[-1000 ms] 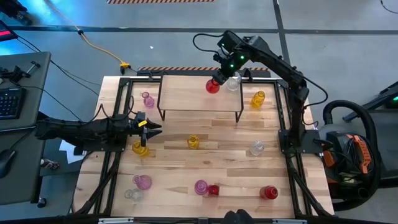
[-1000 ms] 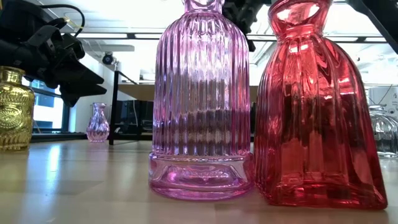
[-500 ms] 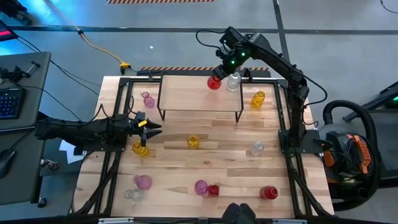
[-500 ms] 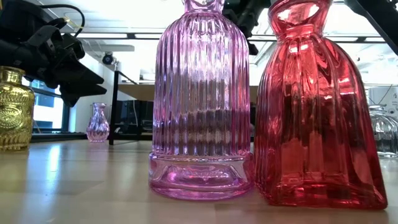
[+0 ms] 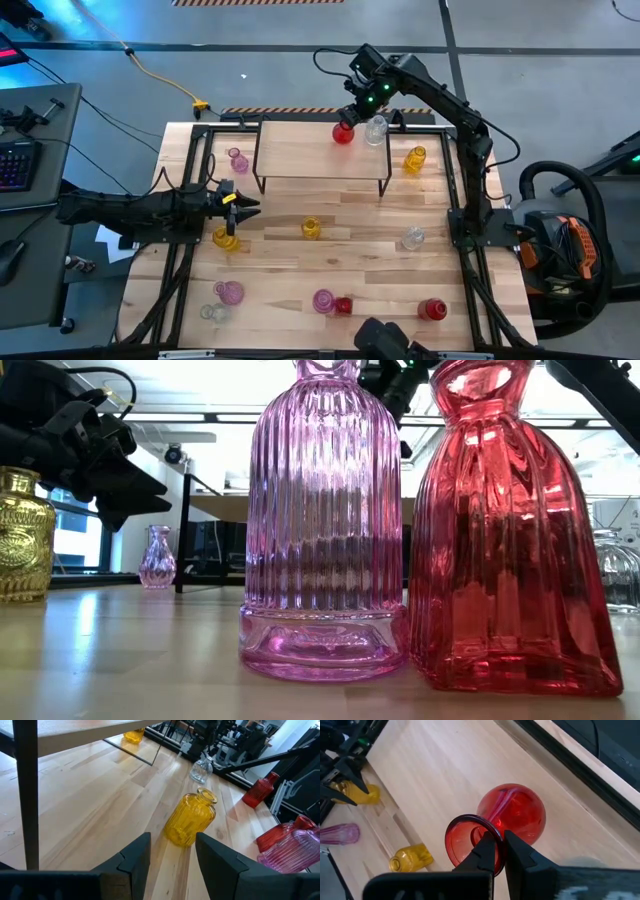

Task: Sort vases onto shelf
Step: Put the top red vase on the shelf

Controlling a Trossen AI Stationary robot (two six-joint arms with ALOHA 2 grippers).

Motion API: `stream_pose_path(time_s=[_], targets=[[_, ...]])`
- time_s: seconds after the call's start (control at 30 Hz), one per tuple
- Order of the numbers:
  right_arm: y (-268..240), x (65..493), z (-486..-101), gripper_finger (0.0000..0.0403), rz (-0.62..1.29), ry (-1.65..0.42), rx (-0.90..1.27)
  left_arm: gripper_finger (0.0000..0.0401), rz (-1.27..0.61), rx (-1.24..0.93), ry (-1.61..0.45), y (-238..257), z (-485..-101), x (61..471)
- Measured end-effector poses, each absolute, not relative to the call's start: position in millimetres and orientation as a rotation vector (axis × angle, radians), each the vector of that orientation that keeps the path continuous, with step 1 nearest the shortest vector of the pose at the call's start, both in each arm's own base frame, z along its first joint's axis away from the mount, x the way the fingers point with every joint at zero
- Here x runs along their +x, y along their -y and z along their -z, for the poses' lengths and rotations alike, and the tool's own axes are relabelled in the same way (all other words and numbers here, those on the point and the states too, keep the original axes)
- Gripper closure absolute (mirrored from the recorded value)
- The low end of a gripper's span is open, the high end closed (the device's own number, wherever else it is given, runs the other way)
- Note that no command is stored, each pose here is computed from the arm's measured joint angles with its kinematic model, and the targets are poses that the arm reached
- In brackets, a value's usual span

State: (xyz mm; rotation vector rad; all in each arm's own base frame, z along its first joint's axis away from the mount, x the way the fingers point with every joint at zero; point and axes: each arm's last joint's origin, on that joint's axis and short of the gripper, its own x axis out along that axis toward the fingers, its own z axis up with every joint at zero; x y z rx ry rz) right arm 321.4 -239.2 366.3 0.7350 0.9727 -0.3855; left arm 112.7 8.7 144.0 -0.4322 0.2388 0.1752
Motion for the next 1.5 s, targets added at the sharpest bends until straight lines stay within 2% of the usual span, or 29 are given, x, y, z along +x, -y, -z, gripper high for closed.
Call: stream_pose_path(time_s=[0.4,0.7,1.5], targets=[[244,317,-364,0.0401,0.389,-0.983,0.760,0.0254,-0.175,-0.432,-0.239,-9,-144,113],[245,316,-364,0.0368,0.393,-0.981,0.761,0.0254,-0.175,-0.432,-0.239,-9,-144,113],[251,321,-357,0.0366,0.391,-0.977,0.768,0.0254,-0.175,-0.432,-0.239,-9,-144,113]])
